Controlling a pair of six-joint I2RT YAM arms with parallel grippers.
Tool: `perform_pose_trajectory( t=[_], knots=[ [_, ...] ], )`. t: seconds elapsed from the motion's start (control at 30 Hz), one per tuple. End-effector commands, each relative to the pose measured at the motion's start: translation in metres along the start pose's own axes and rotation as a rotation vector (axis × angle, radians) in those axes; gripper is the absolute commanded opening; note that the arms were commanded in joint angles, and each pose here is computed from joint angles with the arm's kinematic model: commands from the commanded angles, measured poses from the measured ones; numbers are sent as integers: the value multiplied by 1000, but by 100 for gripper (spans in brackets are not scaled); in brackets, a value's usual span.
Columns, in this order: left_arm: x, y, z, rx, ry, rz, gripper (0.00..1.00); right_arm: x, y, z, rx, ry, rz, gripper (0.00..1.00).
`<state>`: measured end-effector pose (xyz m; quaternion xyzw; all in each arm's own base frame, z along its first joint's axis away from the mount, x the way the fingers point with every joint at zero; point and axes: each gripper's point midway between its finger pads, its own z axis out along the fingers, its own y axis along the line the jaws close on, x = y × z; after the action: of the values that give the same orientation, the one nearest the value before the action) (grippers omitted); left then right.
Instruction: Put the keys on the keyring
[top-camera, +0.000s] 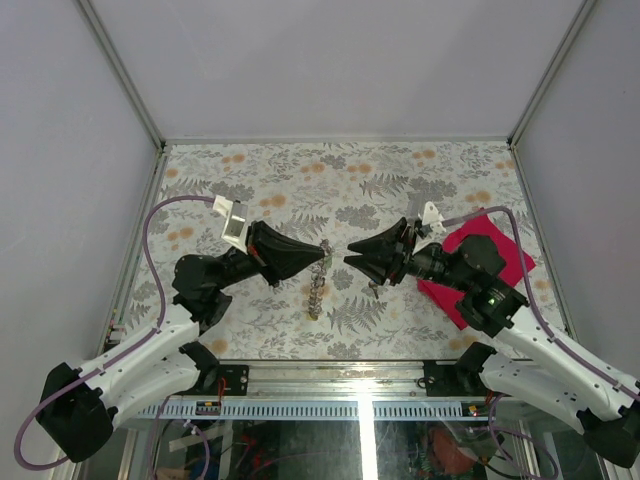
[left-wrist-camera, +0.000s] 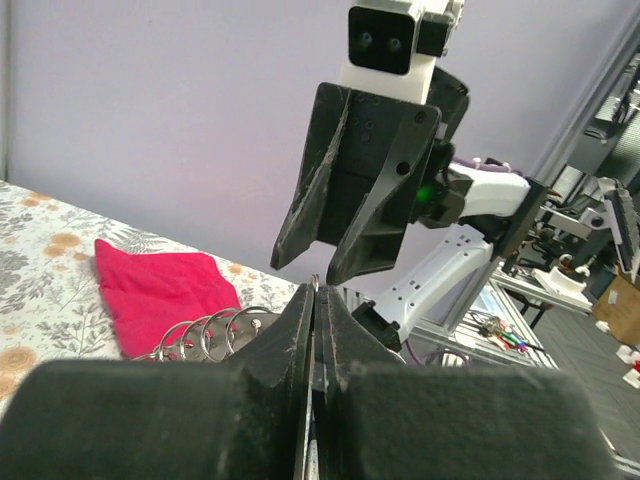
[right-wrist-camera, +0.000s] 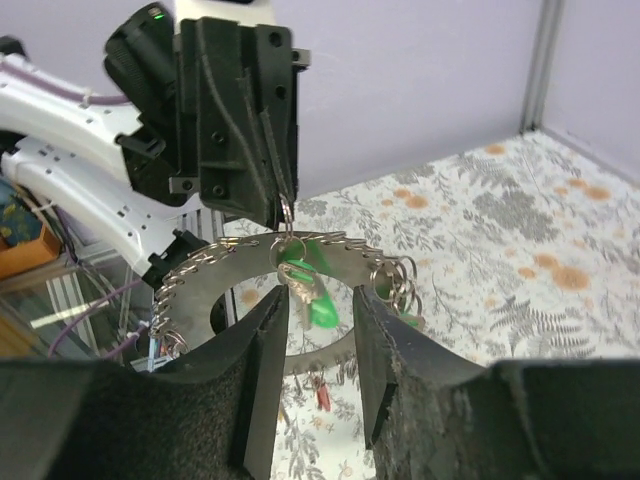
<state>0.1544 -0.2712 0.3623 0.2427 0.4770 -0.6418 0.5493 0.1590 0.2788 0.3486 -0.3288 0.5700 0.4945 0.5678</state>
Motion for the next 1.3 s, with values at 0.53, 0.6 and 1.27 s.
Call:
perform_pose_trajectory(
  t=[0.53,0.6,1.27],
  knots=[
    [-31,-46,6,203,-40,96,0,-26,45,12,-341,-136,-259,28],
    [-30,-46,6,204,-36,96,0,-26,45,13,-345,-137,-253,28],
    [-28,-46,8,217,-30,95,0,-24,42,24,-365,-126,-223,18]
  ],
)
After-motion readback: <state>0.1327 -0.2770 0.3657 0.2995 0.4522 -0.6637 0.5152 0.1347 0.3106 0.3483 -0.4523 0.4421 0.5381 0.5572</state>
